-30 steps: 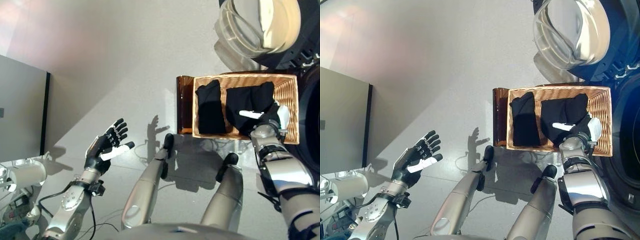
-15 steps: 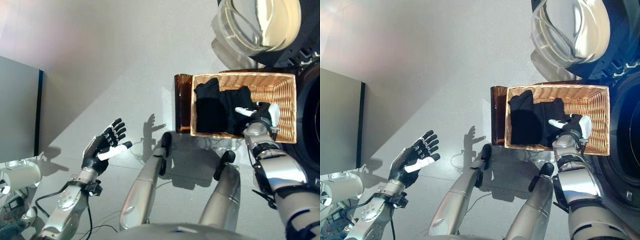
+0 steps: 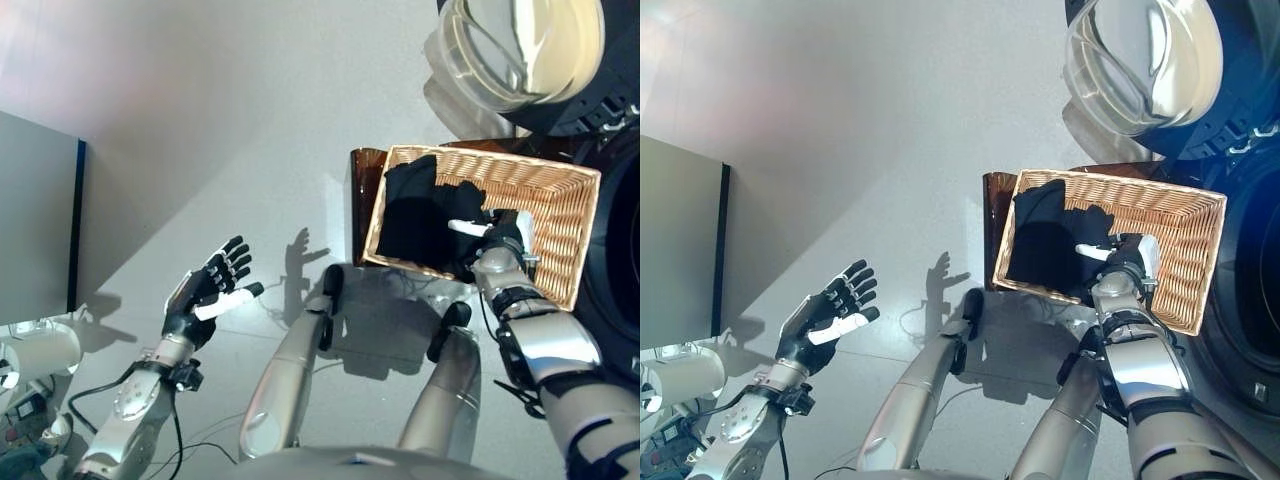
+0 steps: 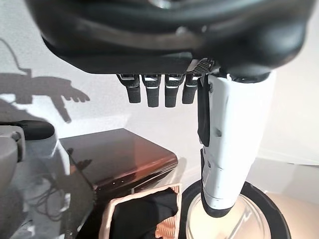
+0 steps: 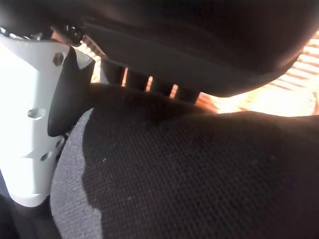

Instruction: Pick up the clothes and place them into the washing machine

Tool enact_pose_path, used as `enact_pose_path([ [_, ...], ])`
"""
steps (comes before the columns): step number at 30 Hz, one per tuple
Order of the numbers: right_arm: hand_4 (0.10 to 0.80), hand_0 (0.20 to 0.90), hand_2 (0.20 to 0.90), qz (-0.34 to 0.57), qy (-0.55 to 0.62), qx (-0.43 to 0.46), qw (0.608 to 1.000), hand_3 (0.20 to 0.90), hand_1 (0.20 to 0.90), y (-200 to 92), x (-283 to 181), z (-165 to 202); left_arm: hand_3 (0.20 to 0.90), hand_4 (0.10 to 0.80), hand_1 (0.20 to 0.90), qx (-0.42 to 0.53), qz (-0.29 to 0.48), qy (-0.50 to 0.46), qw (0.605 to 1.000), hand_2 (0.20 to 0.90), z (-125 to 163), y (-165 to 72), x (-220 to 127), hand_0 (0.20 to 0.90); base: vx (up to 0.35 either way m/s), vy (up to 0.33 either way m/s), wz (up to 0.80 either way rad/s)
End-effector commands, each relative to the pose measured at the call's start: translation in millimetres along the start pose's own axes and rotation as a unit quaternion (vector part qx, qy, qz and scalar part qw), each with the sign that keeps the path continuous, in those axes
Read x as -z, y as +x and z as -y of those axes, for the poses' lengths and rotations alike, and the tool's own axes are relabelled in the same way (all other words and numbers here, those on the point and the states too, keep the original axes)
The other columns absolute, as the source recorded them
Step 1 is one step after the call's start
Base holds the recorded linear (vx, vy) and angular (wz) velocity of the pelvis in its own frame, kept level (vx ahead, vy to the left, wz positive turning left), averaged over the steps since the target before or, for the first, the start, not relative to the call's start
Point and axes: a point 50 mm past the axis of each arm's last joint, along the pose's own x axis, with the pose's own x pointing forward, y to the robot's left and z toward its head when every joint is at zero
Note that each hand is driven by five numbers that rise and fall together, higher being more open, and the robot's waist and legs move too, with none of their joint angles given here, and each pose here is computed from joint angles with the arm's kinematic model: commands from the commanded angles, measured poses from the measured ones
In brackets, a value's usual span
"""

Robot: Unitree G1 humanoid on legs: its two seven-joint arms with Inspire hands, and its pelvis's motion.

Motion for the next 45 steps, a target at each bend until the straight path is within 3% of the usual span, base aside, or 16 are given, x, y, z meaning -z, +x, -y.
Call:
enact_pose_path([
  [1, 0.300, 0.200, 0.200, 0.016, 0.029, 0.038, 0.999, 0.200, 0.200, 3.9, 3.3, 18.6, 0.900, 0.800, 0.900, -0.020, 0.078, 0.030, 0.996, 0.900, -15.5, -1.2, -32.0, 0.900, 0.034, -0.033, -0.09],
  [12, 0.300, 0.200, 0.200, 0.011, 0.221, 0.027, 0.975, 0.200, 0.200, -3.3, 22.3, 17.9, 0.900, 0.800, 0.900, -0.022, 0.038, 0.006, 0.999, 0.900, -14.4, -4.2, -12.3, 0.900, 0.042, -0.034, -0.12],
  [18, 0.300, 0.200, 0.200, -0.005, 0.350, 0.023, 0.936, 0.200, 0.200, -9.5, 44.0, 21.2, 0.900, 0.800, 0.900, -0.023, 0.014, -0.007, 1.000, 0.900, -15.0, -10.0, -0.4, 0.900, 0.045, -0.038, -0.12],
  [20, 0.300, 0.200, 0.200, -0.009, 0.434, 0.041, 0.900, 0.200, 0.200, -10.4, 52.0, 29.0, 0.900, 0.800, 0.900, -0.026, 0.010, -0.019, 0.999, 0.900, -13.8, -11.3, 4.7, 0.900, 0.041, -0.034, -0.12],
  [21, 0.300, 0.200, 0.200, -0.009, 0.436, 0.041, 0.899, 0.200, 0.200, -10.4, 53.2, 29.9, 0.900, 0.800, 0.900, -0.025, 0.009, -0.019, 0.999, 0.900, -13.6, -11.1, 5.0, 0.900, 0.033, -0.030, -0.01],
  [23, 0.300, 0.200, 0.200, -0.016, 0.577, 0.068, 0.814, 0.200, 0.200, -15.0, 62.7, 30.1, 0.900, 0.800, 0.900, -0.028, 0.005, -0.034, 0.999, 0.900, -9.0, -10.7, 11.3, 0.900, 0.030, -0.021, 0.05],
  [24, 0.300, 0.200, 0.200, -0.016, 0.580, 0.067, 0.812, 0.200, 0.200, -15.4, 64.5, 30.5, 0.900, 0.800, 0.900, -0.028, 0.004, -0.033, 0.999, 0.900, -9.1, -10.6, 11.4, 0.900, 0.032, -0.013, 0.04],
  [27, 0.300, 0.200, 0.200, -0.040, 0.714, 0.108, 0.691, 0.200, 0.200, -27.8, 85.8, 17.1, 0.900, 0.800, 0.900, -0.035, -0.008, -0.063, 0.997, 0.900, -3.3, -12.3, 22.7, 0.900, 0.037, -0.003, -0.02],
  [28, 0.300, 0.200, 0.200, -0.040, 0.716, 0.108, 0.689, 0.200, 0.200, -28.6, 87.7, 16.6, 0.900, 0.800, 0.900, -0.035, -0.009, -0.062, 0.997, 0.900, -3.7, -12.5, 22.8, 0.900, 0.020, -0.009, -0.04],
  [31, 0.300, 0.200, 0.200, -0.044, 0.771, 0.138, 0.621, 0.200, 0.200, -37.2, 100.0, 9.9, 0.900, 0.800, 0.900, -0.034, -0.016, -0.085, 0.996, 0.900, 3.0, -13.1, 30.7, 0.900, 0.000, 0.000, 0.00],
  [40, 0.300, 0.200, 0.200, 0.011, 0.816, 0.165, 0.554, 0.200, 0.200, -28.2, 77.5, 24.4, 0.900, 0.800, 0.900, -0.016, -0.033, -0.102, 0.994, 0.900, 15.5, -16.6, 40.4, 0.900, 0.005, -0.001, -0.02],
  [45, 0.300, 0.200, 0.200, 0.036, 0.803, 0.179, 0.567, 0.200, 0.200, -11.2, 54.1, 53.3, 0.900, 0.800, 0.900, -0.004, -0.037, -0.098, 0.995, 0.900, 17.3, -17.0, 40.6, 0.900, -0.011, 0.005, -0.03],
])
